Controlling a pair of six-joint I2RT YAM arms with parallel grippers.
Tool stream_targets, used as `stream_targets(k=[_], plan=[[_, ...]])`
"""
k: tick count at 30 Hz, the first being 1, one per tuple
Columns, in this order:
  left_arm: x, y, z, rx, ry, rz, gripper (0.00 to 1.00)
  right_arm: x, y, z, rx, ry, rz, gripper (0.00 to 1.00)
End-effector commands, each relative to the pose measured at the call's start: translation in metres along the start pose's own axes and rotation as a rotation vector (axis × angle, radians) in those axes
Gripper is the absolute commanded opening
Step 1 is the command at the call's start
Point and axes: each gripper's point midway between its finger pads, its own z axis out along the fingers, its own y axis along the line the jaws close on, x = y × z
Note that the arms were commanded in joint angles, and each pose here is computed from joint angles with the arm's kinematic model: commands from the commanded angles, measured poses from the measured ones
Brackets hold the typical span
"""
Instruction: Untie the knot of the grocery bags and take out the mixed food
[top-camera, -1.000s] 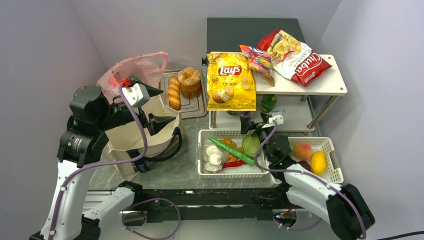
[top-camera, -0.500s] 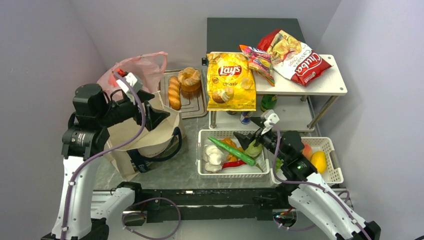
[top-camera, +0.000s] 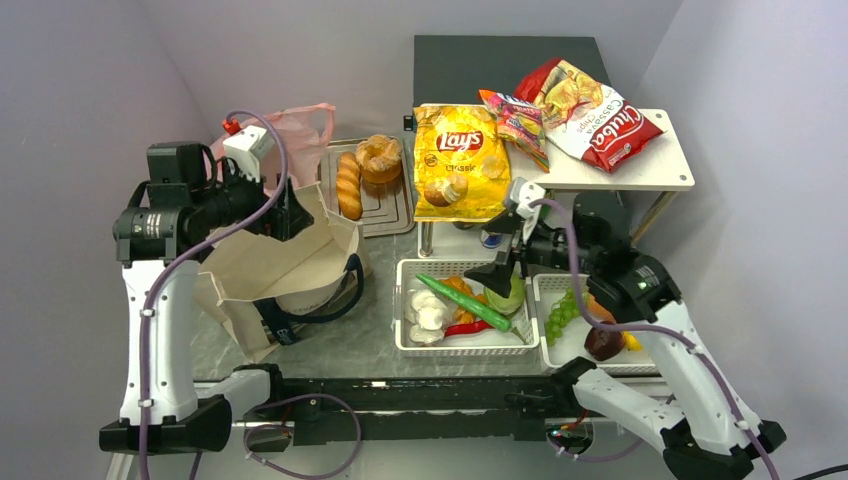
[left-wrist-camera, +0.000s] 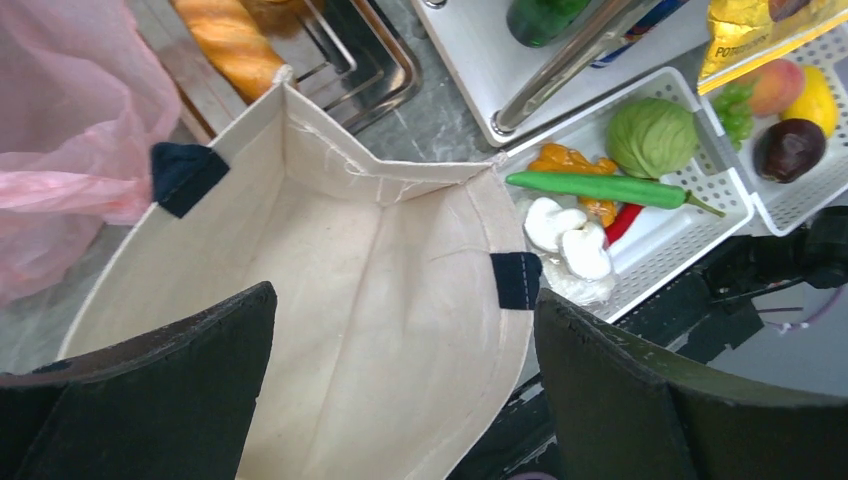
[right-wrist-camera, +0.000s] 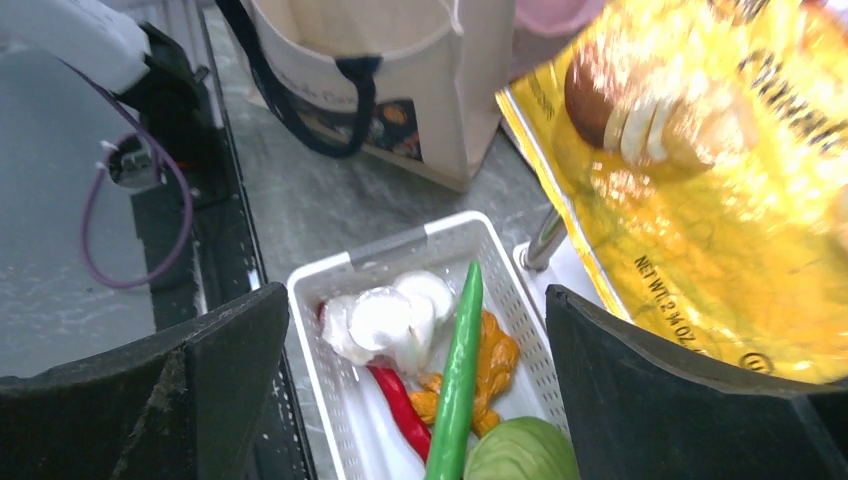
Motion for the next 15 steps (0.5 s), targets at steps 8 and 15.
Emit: stream_targets(k=[8, 15], plan=[[-0.001, 0.046, -0.012, -0.249, 0.118, 0.012, 0.99, -0.096, -0.042, -0.043, 0.311, -0.206, 0.098, 1.00], [-0.002, 0.053, -0.014, -0.278, 0.120, 0.052, 0.99, -0.083, -0.101, -0.060, 0.539, -0.259, 0.263, 1.00]])
